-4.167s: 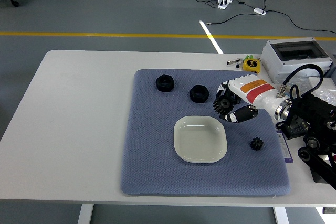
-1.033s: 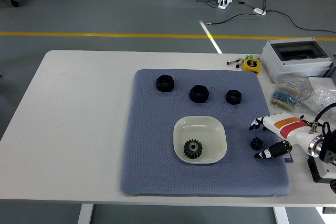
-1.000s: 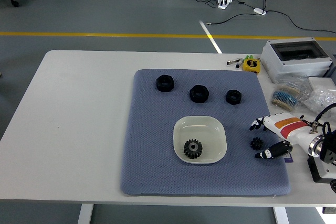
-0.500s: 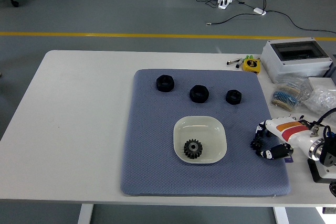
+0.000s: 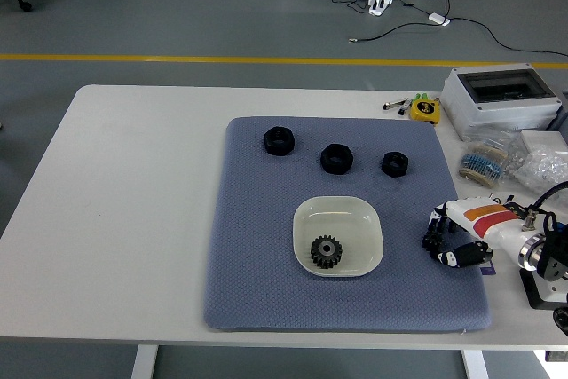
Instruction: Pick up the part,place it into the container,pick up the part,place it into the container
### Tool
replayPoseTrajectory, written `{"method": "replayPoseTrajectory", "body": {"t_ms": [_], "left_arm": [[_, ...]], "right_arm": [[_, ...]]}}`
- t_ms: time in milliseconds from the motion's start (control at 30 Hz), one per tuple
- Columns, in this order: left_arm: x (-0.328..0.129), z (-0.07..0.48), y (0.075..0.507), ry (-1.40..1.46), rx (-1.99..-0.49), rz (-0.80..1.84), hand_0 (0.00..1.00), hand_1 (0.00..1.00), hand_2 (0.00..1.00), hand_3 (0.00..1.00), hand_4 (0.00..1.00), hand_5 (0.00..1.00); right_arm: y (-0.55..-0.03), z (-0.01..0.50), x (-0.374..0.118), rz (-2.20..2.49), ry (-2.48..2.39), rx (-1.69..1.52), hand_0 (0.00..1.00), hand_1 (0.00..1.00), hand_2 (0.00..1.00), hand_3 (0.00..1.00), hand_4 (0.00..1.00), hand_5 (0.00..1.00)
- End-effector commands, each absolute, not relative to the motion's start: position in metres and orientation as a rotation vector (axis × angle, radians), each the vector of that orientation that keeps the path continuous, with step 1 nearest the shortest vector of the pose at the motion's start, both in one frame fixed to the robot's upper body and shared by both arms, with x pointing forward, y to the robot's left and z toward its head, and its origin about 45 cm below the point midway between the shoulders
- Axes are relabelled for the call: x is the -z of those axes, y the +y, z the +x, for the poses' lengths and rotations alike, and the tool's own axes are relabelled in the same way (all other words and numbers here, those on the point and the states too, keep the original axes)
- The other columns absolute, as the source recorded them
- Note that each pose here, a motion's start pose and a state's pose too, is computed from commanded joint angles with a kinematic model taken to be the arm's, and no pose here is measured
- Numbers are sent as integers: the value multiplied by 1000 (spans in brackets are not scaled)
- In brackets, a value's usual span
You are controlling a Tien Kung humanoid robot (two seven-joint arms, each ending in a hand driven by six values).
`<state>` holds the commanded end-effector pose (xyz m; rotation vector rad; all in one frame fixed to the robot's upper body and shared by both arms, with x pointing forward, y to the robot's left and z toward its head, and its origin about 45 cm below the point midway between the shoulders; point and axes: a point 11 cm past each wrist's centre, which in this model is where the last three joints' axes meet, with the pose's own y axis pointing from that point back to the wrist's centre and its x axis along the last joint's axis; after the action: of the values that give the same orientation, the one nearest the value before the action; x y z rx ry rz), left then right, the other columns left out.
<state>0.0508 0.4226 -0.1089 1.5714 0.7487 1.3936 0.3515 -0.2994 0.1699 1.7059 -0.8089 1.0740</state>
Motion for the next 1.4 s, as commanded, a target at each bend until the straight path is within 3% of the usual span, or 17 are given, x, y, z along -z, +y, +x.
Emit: {"method": "replayPoseTrajectory", "body": {"t_ms": [33,67,233,267,833,867,1033,1067,1400], "left_arm": [[109,51,423,749,-1394,1571,706,639,673,584,678,638],[109,51,423,749,-1393,1572,706,639,673,583,678,639],[109,51,423,748,-1392,1572,706,639,673,583,678,639],[109,51,423,748,-1392,1572,706,641,673,583,678,639],[109,51,423,748,-1394,1571,706,637,673,583,678,639],[109,51,423,748,-1394,1571,705,637,674,583,678,638],[109,51,423,748,-1391,1573,705,637,674,583,678,638],[109,51,423,749,-1391,1573,706,637,674,583,678,638],[109,49,423,751,-1389,1577,707,637,675,584,678,639]], "right_arm": [[-299,352,-170,1706,-811,-1076,345,443,499,526,774,237],[-299,352,-171,1707,-814,-1077,280,429,480,521,760,263],[-296,353,-176,1712,-826,-1090,280,429,480,521,760,263],[-296,353,-176,1713,-828,-1092,240,413,467,517,745,266],[-297,355,-177,1713,-842,-1078,202,385,438,509,730,255],[-297,355,-178,1712,-846,-1081,170,314,389,497,805,183],[-299,356,-179,1708,-858,-1080,170,314,389,497,805,183],[-299,356,-178,1709,-856,-1077,85,214,312,431,835,176],[-296,356,-181,1706,-858,-1089,33,174,276,390,802,197]]}}
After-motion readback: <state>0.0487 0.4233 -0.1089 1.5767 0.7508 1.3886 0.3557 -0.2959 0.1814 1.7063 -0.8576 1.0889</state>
